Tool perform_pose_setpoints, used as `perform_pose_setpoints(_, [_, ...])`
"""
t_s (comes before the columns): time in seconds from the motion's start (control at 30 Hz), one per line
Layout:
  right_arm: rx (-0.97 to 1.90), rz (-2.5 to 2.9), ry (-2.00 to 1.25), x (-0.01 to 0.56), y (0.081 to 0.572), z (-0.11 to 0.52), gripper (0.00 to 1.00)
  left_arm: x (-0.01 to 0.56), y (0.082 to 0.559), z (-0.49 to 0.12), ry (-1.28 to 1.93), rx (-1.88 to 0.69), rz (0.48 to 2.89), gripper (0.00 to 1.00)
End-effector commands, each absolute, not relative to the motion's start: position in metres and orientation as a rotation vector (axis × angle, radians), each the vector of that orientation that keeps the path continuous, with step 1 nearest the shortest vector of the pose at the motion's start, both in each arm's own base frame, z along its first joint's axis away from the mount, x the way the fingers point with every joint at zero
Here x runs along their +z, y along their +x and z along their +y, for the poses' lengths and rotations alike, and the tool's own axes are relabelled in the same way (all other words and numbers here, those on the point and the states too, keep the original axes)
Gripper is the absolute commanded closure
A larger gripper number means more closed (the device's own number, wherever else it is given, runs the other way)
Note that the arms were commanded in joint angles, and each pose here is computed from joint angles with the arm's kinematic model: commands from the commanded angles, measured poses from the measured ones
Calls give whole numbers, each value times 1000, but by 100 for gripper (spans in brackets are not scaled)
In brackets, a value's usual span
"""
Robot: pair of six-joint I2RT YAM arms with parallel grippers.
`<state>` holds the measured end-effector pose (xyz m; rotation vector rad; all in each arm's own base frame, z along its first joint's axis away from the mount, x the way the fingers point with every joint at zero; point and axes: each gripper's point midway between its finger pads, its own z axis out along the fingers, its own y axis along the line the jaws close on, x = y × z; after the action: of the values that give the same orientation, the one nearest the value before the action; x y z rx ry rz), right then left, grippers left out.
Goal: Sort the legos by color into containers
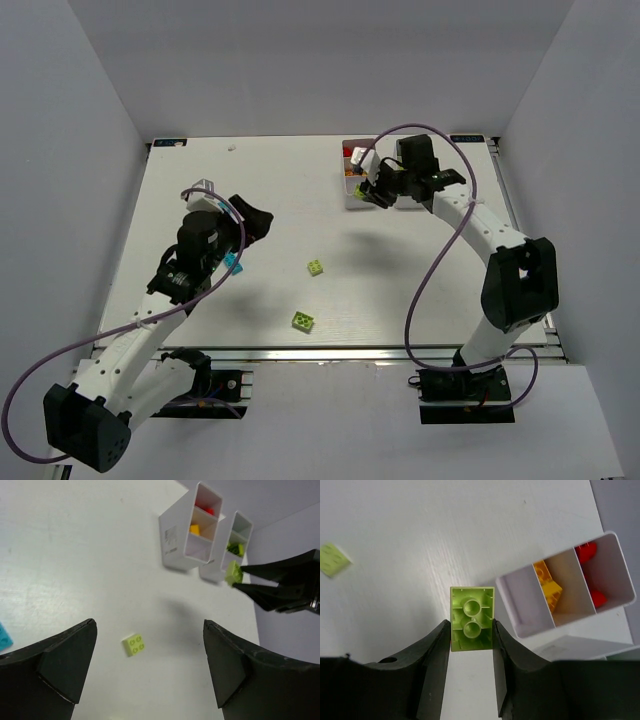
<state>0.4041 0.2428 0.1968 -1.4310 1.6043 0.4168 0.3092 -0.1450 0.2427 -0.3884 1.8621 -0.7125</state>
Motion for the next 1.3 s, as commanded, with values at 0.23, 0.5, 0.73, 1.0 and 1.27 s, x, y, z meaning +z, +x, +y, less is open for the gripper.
perform_pose_setpoints(0.23, [-147, 1649, -1533, 171, 484, 117, 100, 218, 294, -136, -429, -661, 1972, 5])
perform_pose_setpoints(0.5, [-247, 1655, -1576, 152, 515, 90, 100, 208, 298, -144, -430, -685, 2005, 5])
perform_pose_setpoints(0.73, [-273, 1640, -1592, 148, 533, 91, 100, 204, 293, -142, -443, -682, 2022, 5])
perform_pose_setpoints(1.0, [-278, 1649, -1589, 143, 528, 88, 51, 199, 289, -137, -470, -660, 2034, 5])
perform_pose_setpoints(1.27, [-229, 1648, -1531, 162, 513, 88, 48, 182, 287, -125, -562, -548, 2135, 15])
